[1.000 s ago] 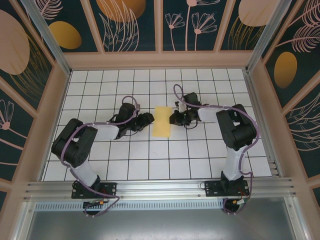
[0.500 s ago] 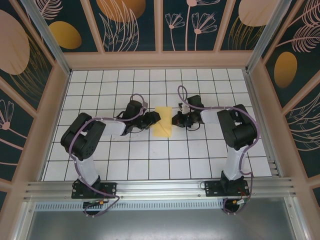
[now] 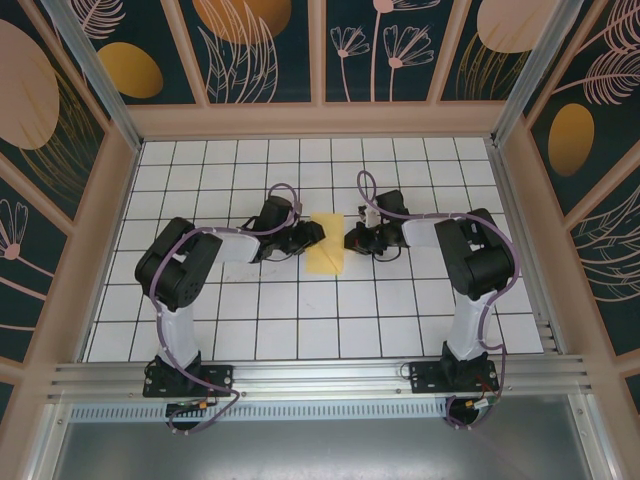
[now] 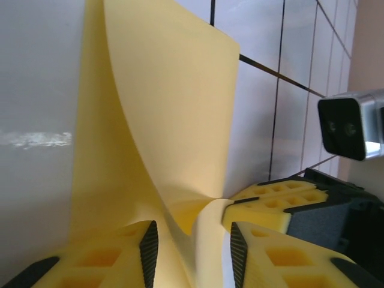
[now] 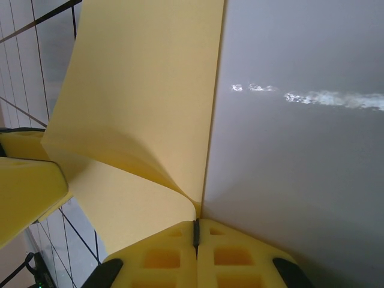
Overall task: Fold a paper plane with a square sheet of paper (pick it up from the middle)
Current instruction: Turn over the paper at the center of the table.
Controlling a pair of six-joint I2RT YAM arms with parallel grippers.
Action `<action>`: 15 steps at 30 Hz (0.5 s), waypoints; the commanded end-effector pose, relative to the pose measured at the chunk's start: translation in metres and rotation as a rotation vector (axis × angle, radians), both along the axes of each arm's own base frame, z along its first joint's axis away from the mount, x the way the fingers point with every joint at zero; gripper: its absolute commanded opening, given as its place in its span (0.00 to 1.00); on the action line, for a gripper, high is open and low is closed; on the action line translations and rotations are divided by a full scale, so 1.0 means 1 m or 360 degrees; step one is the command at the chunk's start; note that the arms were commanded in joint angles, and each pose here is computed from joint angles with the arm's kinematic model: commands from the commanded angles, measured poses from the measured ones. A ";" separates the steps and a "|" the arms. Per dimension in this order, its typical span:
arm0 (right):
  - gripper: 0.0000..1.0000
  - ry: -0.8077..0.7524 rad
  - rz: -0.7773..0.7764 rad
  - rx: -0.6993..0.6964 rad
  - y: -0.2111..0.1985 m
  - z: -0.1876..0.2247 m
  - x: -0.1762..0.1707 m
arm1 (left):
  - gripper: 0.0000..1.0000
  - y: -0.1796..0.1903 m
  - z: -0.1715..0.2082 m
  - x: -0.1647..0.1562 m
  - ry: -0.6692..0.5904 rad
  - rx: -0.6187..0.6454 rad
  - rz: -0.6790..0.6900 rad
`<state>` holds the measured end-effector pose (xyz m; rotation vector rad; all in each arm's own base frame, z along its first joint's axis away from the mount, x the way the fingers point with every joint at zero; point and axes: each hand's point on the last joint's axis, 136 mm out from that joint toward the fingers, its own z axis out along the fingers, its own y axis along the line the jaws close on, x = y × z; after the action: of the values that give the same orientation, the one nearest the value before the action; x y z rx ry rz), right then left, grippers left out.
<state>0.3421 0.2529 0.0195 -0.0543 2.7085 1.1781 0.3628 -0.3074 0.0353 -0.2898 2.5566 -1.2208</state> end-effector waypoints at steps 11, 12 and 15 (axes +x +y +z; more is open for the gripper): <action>0.42 -0.0170 -0.0127 0.0079 -0.012 0.057 0.011 | 0.11 -0.001 0.005 0.011 -0.0089 0.0088 -0.0020; 0.45 -0.0185 -0.0151 0.0080 -0.016 0.062 0.012 | 0.09 -0.001 0.007 0.012 -0.0101 0.0091 -0.0018; 0.54 -0.0248 -0.0214 0.0067 -0.026 0.076 0.015 | 0.03 0.001 0.013 0.015 -0.0140 0.0123 -0.0008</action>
<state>0.3529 0.2379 0.0802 0.0083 2.5611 1.1812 0.3713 -0.3039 0.0342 -0.2463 2.5548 -1.1358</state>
